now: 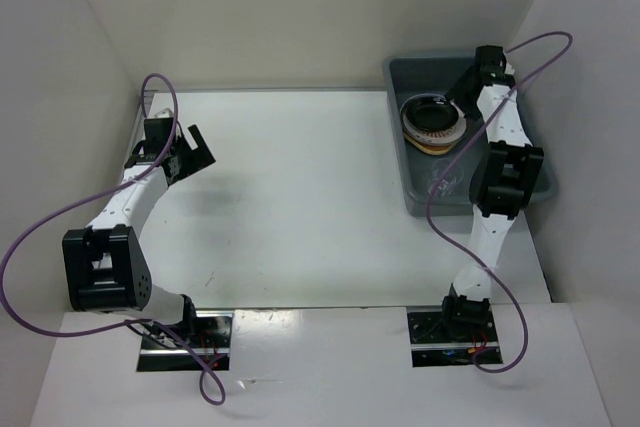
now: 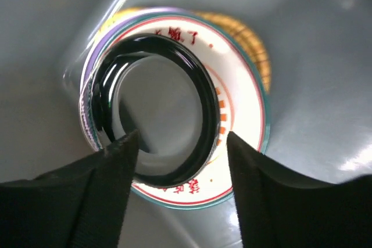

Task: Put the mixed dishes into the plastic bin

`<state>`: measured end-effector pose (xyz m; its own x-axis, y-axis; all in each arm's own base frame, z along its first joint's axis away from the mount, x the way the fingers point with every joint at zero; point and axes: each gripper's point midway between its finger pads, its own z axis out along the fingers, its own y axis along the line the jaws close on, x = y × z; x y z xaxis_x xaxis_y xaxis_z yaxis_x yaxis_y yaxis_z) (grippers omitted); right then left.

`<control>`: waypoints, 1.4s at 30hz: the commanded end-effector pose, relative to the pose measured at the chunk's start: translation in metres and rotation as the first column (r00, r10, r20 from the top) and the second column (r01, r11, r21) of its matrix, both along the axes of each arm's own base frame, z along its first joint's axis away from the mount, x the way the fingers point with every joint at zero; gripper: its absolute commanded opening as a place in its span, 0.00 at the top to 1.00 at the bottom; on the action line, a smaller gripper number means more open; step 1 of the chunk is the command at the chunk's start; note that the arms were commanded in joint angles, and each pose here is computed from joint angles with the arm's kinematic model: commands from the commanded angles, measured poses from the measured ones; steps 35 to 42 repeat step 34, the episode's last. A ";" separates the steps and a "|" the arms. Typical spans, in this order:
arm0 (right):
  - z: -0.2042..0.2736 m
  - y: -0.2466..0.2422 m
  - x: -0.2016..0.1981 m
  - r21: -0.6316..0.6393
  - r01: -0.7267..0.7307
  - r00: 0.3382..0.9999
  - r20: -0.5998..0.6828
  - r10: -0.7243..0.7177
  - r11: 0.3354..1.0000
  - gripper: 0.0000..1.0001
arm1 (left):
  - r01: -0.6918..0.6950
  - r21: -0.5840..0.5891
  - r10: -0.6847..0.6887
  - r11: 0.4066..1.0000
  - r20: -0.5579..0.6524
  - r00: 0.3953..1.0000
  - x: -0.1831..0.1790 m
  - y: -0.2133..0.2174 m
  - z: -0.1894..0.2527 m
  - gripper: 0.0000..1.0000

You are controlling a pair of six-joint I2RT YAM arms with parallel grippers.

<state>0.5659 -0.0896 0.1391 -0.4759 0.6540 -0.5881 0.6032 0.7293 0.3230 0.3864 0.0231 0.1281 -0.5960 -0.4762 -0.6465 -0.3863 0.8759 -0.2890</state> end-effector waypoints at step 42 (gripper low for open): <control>0.032 0.315 -0.331 -0.063 -0.848 0.514 0.146 0.845 0.527 0.00 | 0.101 -0.035 -0.094 0.994 0.173 0.980 -0.028 -0.058 0.054 0.00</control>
